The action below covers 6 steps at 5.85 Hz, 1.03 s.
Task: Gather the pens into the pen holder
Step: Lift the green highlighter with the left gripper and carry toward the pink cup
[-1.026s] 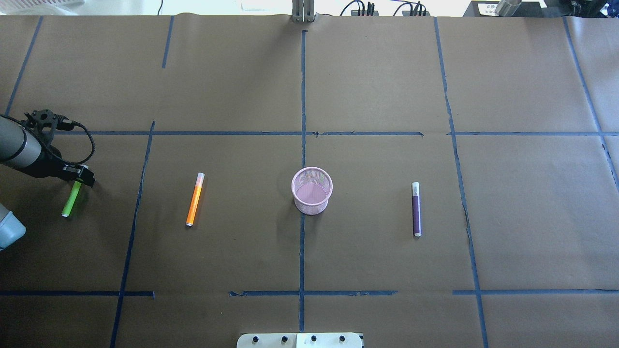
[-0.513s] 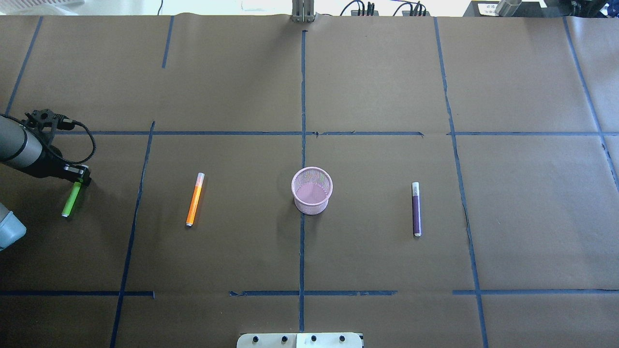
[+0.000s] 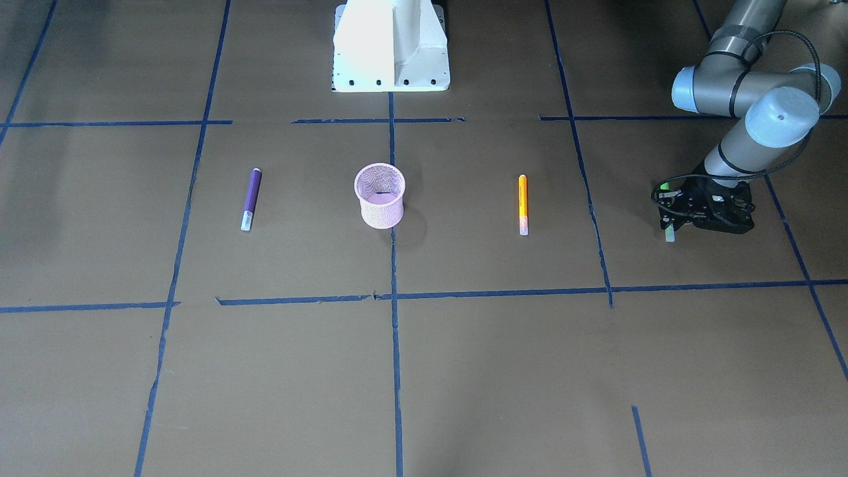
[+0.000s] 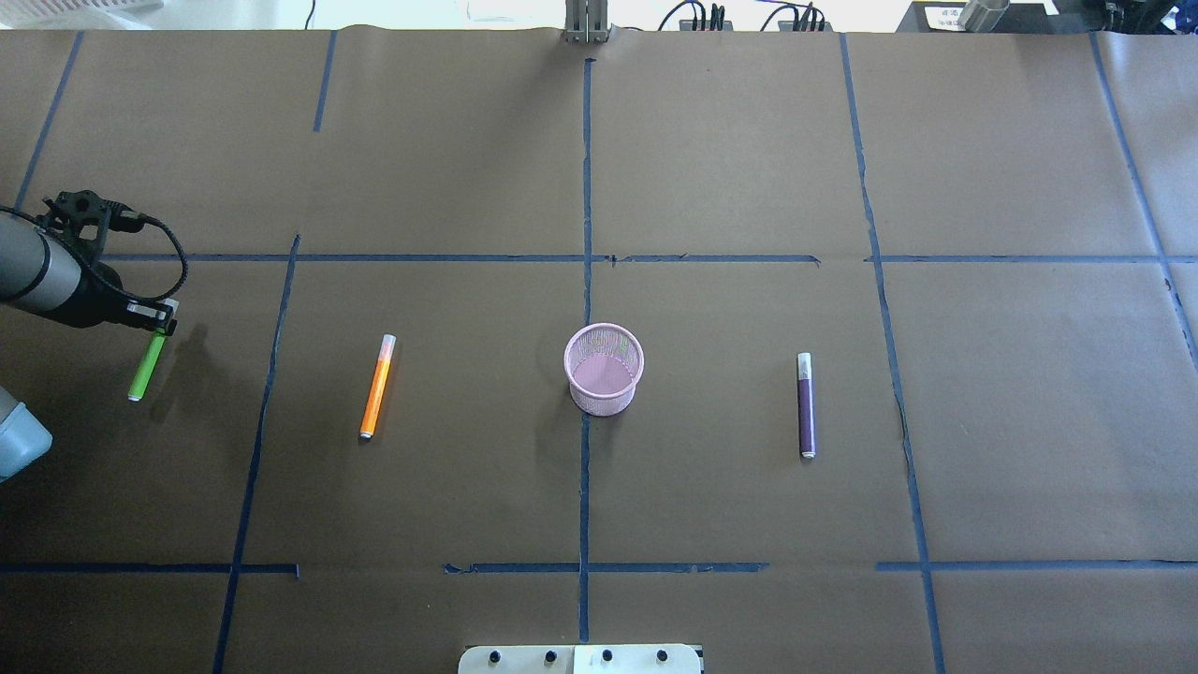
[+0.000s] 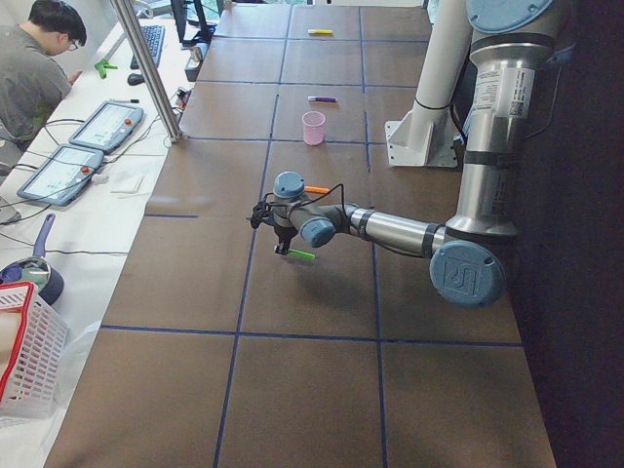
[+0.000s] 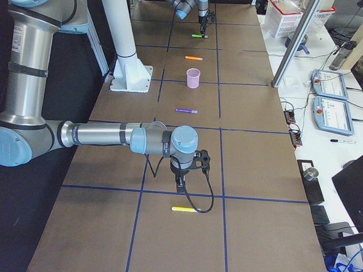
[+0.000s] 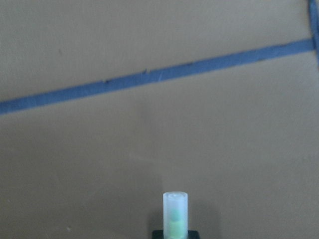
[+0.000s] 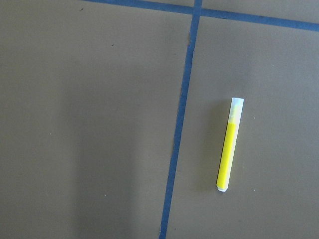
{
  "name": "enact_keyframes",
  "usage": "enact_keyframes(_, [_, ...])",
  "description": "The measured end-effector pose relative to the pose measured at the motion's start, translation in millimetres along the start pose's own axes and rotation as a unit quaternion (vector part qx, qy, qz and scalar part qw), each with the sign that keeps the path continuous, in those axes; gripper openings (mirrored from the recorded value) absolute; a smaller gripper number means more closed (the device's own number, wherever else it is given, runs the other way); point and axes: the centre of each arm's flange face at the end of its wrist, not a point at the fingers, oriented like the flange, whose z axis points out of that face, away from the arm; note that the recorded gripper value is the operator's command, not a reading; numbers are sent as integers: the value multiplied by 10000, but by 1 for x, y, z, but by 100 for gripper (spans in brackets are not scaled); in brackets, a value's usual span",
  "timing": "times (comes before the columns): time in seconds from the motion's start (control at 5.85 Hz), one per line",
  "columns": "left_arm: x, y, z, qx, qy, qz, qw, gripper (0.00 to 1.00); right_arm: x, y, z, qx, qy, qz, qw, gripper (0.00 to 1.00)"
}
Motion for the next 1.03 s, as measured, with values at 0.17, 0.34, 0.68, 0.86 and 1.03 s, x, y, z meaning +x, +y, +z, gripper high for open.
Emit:
enact_keyframes(0.17, [18, -7, -24, 269, 97, 137, 9995, 0, 0, 0, 0, 0, 0, 0, 10000, 100])
enact_keyframes(0.34, [45, -14, -59, 680, 220, 337, 9969, 0, 0, 0, 0, 0, 2, 0, 10000, 100])
enact_keyframes(0.68, [100, -27, -143, 1745, 400, 618, 9819, 0, 0, 0, 0, 0, 1, 3, 10000, 100])
enact_keyframes(0.86, [134, -34, -175, 2070, 699, 485, 9746, 0, 0, 0, 0, 0, 1, 1, 10000, 100])
enact_keyframes(1.03, [172, -44, -197, 2272, 1086, 290, 9673, 0, 0, 0, 0, -3, 0, 3, 10000, 100])
